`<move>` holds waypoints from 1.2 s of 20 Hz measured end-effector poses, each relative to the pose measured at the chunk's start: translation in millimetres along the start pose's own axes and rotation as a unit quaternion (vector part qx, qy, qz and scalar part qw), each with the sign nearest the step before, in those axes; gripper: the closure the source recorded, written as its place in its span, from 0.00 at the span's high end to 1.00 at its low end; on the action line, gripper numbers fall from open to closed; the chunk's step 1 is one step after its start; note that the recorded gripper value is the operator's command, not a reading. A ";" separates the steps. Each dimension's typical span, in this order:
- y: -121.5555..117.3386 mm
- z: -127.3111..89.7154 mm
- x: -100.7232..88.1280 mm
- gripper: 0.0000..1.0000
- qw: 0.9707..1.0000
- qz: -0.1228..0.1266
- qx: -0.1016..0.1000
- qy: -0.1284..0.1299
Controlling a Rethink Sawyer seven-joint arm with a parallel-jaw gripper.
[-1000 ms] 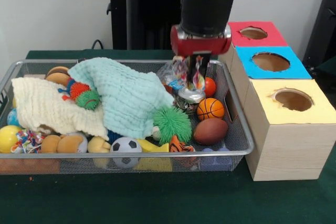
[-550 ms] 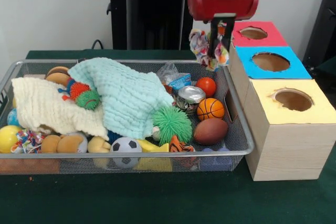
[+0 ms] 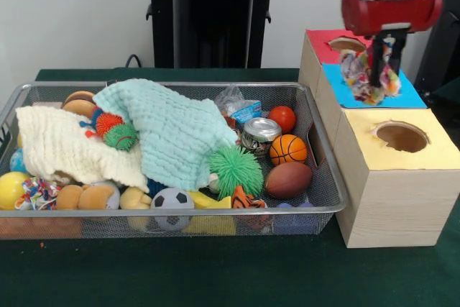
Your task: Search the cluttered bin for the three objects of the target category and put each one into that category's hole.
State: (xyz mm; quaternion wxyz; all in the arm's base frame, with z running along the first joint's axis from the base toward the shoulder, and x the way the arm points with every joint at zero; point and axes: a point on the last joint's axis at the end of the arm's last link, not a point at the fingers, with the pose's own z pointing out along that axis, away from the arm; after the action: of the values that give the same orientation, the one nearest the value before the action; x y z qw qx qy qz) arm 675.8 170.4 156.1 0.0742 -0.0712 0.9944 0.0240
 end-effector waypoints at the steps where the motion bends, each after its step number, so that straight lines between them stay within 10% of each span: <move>1: 6.3 2.5 1.9 0.00 1.000 -0.001 -0.001 0.003; 12: 48.4 71.8 24.7 0.00 0.999 0.018 0.016 -0.025; 24: 38.7 79.2 18.5 0.00 0.997 0.011 0.046 -0.067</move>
State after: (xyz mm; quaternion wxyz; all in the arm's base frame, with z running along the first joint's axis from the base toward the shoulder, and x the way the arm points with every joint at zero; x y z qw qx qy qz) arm 663.5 210.6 76.6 0.1440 -0.0545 0.9880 -0.0159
